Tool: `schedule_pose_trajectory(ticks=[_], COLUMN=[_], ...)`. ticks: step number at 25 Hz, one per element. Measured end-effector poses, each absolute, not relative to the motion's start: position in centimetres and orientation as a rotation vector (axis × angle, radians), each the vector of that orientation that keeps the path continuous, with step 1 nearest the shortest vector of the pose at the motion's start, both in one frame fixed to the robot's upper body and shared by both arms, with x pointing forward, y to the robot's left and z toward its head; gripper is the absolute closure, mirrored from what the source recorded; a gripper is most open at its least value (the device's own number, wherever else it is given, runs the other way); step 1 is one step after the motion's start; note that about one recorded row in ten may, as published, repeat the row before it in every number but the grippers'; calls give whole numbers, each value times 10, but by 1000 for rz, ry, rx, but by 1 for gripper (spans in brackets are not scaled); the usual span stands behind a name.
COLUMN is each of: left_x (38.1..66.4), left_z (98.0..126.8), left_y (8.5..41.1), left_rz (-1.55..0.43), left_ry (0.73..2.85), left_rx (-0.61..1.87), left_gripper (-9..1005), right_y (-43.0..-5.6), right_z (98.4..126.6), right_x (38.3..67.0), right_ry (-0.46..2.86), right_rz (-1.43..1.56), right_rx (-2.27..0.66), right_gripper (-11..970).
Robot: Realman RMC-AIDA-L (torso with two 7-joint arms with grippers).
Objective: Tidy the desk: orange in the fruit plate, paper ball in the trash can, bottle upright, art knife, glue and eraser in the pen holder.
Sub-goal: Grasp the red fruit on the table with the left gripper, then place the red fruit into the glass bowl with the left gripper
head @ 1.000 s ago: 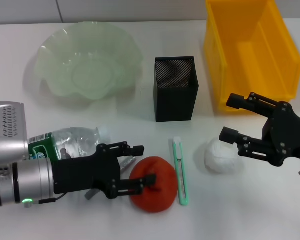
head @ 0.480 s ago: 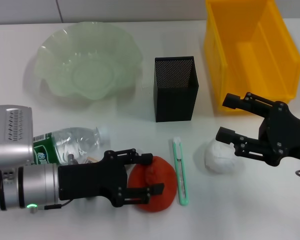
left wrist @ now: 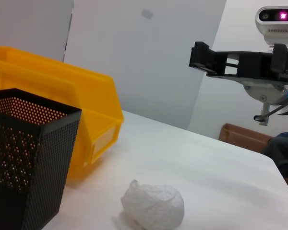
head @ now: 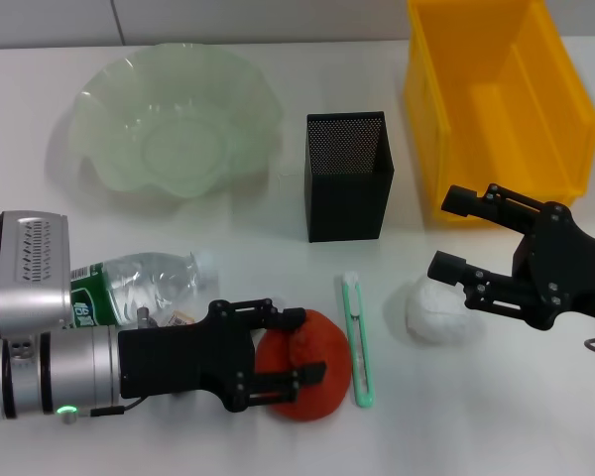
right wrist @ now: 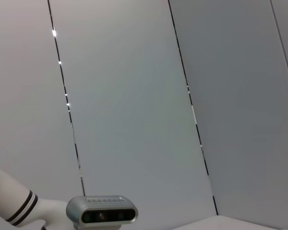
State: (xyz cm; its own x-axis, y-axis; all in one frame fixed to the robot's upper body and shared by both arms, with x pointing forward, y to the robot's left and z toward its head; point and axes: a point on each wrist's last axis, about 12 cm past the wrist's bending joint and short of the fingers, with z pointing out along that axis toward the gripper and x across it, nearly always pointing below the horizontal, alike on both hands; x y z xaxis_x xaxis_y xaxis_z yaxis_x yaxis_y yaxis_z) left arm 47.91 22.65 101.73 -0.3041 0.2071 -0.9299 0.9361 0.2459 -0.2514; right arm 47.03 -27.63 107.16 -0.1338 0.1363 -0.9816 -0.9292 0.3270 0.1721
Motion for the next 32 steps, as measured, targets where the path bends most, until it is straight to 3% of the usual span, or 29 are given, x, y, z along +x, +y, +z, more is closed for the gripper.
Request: schedule_pose_trajectory(ticks=[4,8,14,24,32], left_x=[479,479,480,481,493], left_z=[1017,1017,1017,1026,1053], left_y=[227,226,226,222,228], left_rz=[-1117,-1116,-1111,-1181,-1216], left_ry=[1698,1701,1702,1646,1540], left_rx=[1062,1059,1067,1102,1127], left_gripper=[247,447,662,797,815], right_y=[-276,-276,-275,-275,-275], right_z=[1071,1071,1070,1071,1071], right_x=[470,470,469,470,470], right_ry=[1381,1380,1377,1373,1368], right_rz=[1110,1108,1108,1111,1105], right_rx=[-795,-796,-795,-793,-793], right_gripper=[187,187,186,188,187])
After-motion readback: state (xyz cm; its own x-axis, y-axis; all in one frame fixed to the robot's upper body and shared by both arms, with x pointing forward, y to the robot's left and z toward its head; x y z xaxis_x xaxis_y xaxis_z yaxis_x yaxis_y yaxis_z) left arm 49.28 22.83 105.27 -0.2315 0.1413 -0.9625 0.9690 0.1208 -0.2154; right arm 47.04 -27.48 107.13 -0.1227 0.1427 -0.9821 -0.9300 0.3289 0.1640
